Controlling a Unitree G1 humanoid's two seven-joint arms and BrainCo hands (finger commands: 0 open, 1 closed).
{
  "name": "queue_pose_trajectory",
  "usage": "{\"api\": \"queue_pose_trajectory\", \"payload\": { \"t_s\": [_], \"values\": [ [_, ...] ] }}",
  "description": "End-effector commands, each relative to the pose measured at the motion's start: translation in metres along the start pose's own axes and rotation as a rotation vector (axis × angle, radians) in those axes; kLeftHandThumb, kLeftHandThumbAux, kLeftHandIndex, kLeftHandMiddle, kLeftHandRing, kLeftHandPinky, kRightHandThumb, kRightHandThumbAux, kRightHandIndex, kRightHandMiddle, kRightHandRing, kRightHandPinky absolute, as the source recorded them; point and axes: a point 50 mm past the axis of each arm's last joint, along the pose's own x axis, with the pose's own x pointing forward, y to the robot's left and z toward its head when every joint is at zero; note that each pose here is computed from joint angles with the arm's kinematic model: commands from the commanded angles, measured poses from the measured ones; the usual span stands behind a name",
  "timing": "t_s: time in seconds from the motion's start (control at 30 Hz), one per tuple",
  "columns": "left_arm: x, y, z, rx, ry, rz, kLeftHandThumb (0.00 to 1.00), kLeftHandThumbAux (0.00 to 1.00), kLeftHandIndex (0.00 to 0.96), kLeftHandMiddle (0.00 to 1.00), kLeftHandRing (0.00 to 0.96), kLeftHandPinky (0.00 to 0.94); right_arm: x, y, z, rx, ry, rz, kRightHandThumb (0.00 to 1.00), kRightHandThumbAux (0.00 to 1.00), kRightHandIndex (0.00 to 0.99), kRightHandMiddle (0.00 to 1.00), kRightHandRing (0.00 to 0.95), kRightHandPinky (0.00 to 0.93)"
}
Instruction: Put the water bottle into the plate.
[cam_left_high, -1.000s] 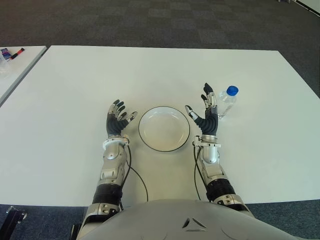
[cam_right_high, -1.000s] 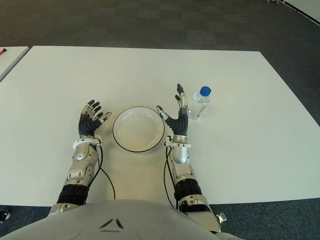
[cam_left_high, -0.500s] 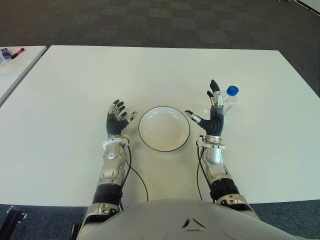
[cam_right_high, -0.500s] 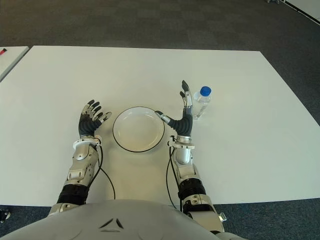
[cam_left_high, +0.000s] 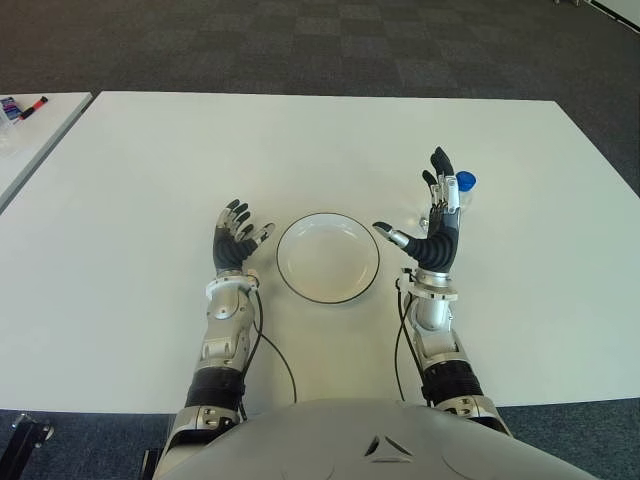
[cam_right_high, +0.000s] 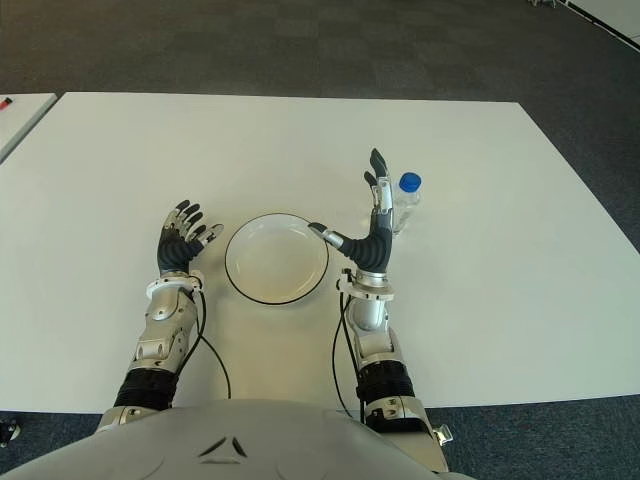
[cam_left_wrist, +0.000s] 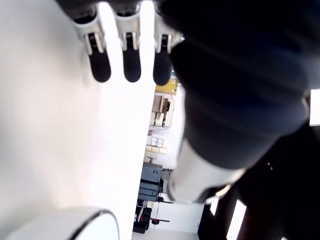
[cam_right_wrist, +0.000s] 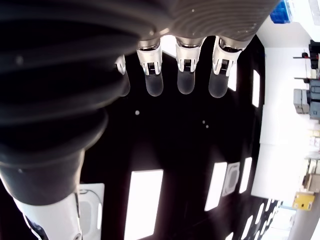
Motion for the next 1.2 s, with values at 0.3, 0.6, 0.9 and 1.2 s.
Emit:
{"api": "queue_pose_trajectory", "payload": {
  "t_s": [0.3, 0.6, 0.9, 1.2],
  "values": [
    [-0.003, -0.015, -0.008, -0.038, 0.038, -0.001, 0.058, 0.998, 0.156, 0.186, 0.166, 0.193, 0.008, -0.013, -0.001, -0.036, -0.010, -0.069, 0.000, 0.851, 0.050, 0.047, 0.036, 0.081],
    [-0.002, -0.016, -0.009, -0.047, 0.042, -0.002, 0.053, 0.998, 0.154, 0.185, 0.165, 0.191, 0.017, -0.022, -0.001, -0.089, -0.100, -0.122, 0.000, 0.888, 0.047, 0.044, 0.036, 0.085],
    [-0.002, -0.017, -0.009, -0.048, 0.039, -0.001, 0.060, 0.998, 0.161, 0.189, 0.166, 0.190, 0.023, -0.032, -0.001, -0.122, -0.158, -0.148, 0.000, 0.891, 0.032, 0.031, 0.032, 0.085],
    [-0.002, -0.017, -0.008, -0.044, 0.033, -0.003, 0.072, 0.998, 0.168, 0.191, 0.167, 0.188, 0.026, -0.036, -0.001, -0.129, -0.183, -0.162, 0.000, 0.892, 0.016, 0.020, 0.024, 0.083]
  ]
}}
